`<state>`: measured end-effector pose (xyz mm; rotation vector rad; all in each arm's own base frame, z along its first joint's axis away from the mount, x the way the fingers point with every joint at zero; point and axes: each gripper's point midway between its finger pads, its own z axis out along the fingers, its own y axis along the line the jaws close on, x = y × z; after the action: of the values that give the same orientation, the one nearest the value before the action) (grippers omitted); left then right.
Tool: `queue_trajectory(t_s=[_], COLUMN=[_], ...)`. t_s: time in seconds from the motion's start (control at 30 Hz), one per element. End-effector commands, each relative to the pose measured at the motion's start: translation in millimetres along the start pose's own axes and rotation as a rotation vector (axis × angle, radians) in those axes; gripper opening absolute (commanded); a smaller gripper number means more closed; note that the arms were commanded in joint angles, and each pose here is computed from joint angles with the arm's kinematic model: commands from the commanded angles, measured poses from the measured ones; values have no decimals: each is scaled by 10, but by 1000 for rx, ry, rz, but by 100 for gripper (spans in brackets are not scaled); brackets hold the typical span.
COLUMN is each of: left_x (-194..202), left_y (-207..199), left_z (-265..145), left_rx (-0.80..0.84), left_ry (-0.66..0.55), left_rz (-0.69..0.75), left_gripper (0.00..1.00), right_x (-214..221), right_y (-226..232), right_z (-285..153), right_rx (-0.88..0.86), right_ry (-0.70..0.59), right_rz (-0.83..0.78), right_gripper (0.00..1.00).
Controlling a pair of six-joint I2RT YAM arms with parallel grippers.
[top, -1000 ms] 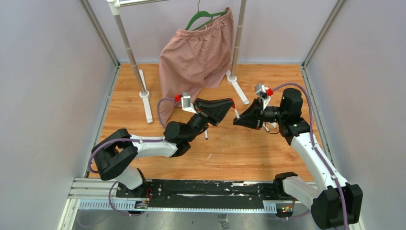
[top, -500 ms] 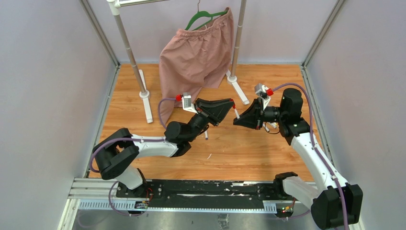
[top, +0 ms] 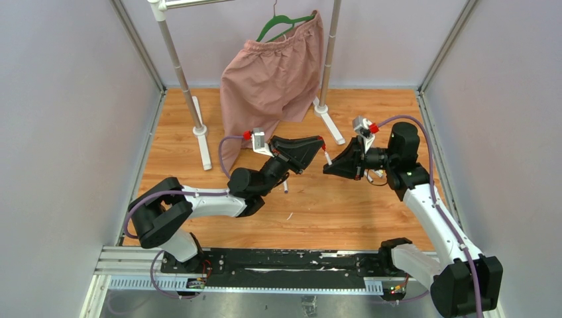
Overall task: Insert the pens into the pen caps
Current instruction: Insert the pen cap onto the pen.
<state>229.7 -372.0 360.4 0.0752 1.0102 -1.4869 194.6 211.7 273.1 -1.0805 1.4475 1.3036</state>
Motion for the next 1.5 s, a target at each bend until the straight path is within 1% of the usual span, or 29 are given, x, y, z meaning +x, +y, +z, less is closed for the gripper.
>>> queue_trajectory(t_s=[0.0,0.23,0.57,1.4,1.47], left_x=[-44,40,86,-55,-73], left_y=[-39,-57,-15,4,-4], left_z=[-18,-31,-90,-108,-112], left_rx=[16,32,20,-6,-6], left_ry=[-29,1,17,-24,-28], left_rz=[6,-28,-31,24,29], left_gripper=[0,0,0,0,0], right_x=[-88,-83,-99,-101,-104], right_y=[104,21,20,76,72], right_z=[9,1,-9,-17,-17], right_rx=[-28,23,27,-1,-3], right_ry=[-1,2,1,1,1], right_rz=[-41,-29,-27,-24,-51], right_gripper=[0,0,0,0,0])
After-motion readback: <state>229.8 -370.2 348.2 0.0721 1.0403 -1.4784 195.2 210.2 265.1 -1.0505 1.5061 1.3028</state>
